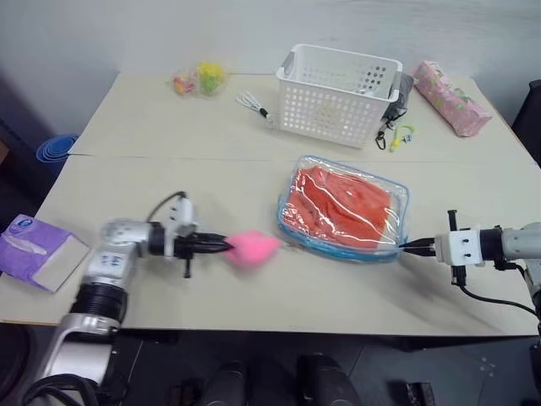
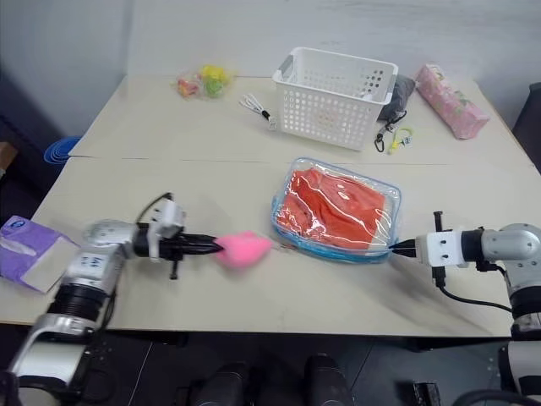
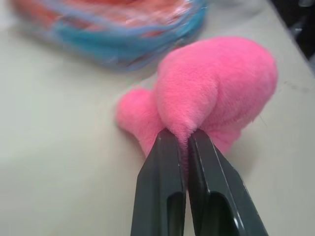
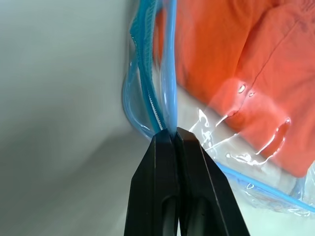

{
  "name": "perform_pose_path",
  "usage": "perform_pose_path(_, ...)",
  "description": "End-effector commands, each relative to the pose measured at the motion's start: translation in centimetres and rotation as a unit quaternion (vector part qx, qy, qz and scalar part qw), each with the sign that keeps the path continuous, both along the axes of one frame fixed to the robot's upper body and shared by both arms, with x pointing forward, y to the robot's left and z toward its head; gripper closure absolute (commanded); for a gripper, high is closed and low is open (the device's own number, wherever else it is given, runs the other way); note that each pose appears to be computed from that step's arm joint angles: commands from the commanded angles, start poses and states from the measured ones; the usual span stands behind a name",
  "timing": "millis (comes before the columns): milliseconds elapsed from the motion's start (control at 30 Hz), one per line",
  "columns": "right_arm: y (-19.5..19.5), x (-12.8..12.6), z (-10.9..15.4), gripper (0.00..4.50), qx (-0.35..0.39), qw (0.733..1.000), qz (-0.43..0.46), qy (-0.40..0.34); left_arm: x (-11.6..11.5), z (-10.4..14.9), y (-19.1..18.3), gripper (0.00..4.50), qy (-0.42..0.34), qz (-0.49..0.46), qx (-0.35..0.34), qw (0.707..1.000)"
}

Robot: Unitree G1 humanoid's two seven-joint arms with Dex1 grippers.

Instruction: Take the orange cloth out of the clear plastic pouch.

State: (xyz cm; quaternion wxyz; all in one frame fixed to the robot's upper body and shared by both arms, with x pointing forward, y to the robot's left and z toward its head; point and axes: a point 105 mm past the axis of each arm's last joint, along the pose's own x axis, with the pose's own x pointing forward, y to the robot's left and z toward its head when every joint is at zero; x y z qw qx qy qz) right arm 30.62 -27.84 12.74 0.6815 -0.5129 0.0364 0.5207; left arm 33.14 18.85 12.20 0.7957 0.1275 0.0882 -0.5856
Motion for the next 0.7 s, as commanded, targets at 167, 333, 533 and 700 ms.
perform_pose_path(167, -1.0, -0.5, 1.4, 4.50, 0.000, 0.999, 0.003, -0.039, 2.8, 1.9, 4.5, 4.48, -0.031, 0.123, -0.038, 0.991)
perform_pose_path(333, -0.8, -0.4, 1.5, 4.50, 0.062, 0.998, -0.017, -0.019, 2.5, 2.3, 4.3, 4.22, -0.032, 0.099, -0.034, 0.994)
perform_pose_path(533, 0.3, -2.6, 2.8, 3.15, 0.224, 0.973, -0.042, 0.043, 0.4, 3.9, 3.6, 2.36, -0.074, 0.037, 0.025, 0.996)
perform_pose_path(700, 2.4, -7.4, 3.2, 1.40, 0.331, 0.936, -0.087, 0.075, -2.1, 6.6, -0.5, 0.79, -0.164, -0.065, 0.030, 0.984)
